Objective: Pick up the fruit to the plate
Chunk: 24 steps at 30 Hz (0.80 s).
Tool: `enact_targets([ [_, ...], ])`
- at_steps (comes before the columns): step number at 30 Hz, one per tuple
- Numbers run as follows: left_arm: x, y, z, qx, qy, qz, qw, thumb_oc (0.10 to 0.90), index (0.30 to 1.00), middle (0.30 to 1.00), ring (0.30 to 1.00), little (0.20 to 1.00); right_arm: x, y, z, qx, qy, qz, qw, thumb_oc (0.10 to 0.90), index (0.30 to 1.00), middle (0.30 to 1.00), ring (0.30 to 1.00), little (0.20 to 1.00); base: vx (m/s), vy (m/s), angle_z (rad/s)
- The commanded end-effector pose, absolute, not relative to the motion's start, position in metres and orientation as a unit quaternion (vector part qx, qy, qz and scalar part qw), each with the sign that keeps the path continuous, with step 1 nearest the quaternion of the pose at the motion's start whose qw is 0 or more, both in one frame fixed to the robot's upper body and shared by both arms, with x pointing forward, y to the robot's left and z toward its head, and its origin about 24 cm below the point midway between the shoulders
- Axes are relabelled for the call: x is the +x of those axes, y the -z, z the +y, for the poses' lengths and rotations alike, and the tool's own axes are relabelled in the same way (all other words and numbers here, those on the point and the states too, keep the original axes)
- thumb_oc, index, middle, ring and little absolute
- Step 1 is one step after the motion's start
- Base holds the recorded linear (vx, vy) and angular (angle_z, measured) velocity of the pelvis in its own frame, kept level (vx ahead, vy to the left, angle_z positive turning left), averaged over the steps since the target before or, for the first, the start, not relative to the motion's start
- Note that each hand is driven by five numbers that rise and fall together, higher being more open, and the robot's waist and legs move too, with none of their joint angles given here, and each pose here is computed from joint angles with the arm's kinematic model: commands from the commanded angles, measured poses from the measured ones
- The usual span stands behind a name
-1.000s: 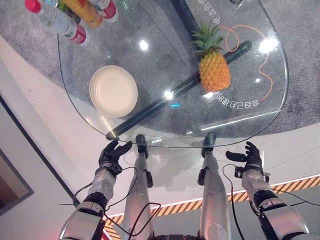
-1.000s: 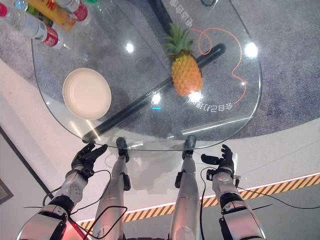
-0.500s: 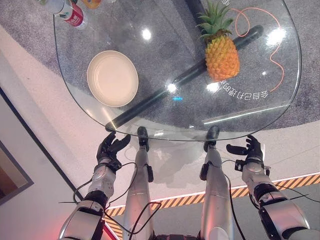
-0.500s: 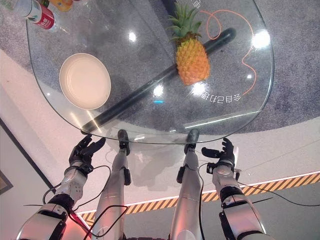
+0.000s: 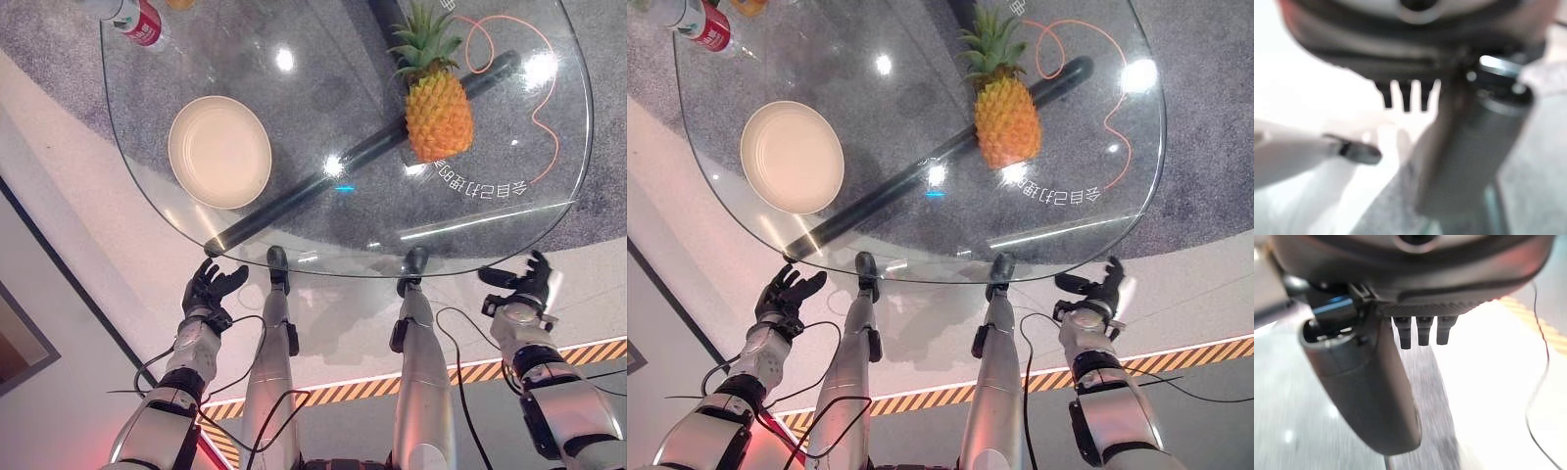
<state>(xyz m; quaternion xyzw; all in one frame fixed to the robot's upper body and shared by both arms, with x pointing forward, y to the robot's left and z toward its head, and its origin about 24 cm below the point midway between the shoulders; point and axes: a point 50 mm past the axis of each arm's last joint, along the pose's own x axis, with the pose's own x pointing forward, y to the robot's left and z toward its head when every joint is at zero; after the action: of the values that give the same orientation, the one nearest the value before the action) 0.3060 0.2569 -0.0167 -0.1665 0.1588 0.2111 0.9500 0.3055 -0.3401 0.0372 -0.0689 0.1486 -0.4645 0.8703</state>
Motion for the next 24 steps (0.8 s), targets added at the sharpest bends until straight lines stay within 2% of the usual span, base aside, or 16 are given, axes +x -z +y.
enact_targets([
  [1,0.300,0.008,0.294,-0.129,-0.260,0.155,0.944,0.800,0.900,0.900,0.900,0.900,0.274,-0.066,-0.395,-0.082,0.603,0.110,0.786,0.800,0.900,0.900,0.900,0.900,0.04,-0.037,0.06],
  [6,0.299,0.007,0.298,-0.125,-0.261,0.157,0.944,0.800,0.900,0.900,0.900,0.900,0.269,-0.096,-0.412,-0.091,0.659,0.067,0.744,0.800,0.900,0.900,0.900,0.900,0.01,-0.013,0.02],
  [12,0.295,0.010,0.297,-0.126,-0.264,0.160,0.943,0.800,0.900,0.900,0.900,0.900,0.271,-0.135,-0.414,-0.050,0.710,-0.029,0.702,0.800,0.900,0.900,0.900,0.900,0.01,0.005,0.01],
  [18,0.292,0.014,0.291,-0.132,-0.265,0.161,0.942,0.800,0.900,0.900,0.900,0.900,0.286,-0.187,-0.384,-0.009,0.697,-0.175,0.695,0.800,0.900,0.900,0.900,0.900,0.01,0.042,-0.01],
  [24,0.289,0.020,0.284,-0.141,-0.259,0.163,0.941,0.800,0.900,0.900,0.900,0.900,0.295,-0.244,-0.337,-0.025,0.613,-0.332,0.717,0.800,0.900,0.900,0.900,0.900,0.00,0.058,-0.01],
])
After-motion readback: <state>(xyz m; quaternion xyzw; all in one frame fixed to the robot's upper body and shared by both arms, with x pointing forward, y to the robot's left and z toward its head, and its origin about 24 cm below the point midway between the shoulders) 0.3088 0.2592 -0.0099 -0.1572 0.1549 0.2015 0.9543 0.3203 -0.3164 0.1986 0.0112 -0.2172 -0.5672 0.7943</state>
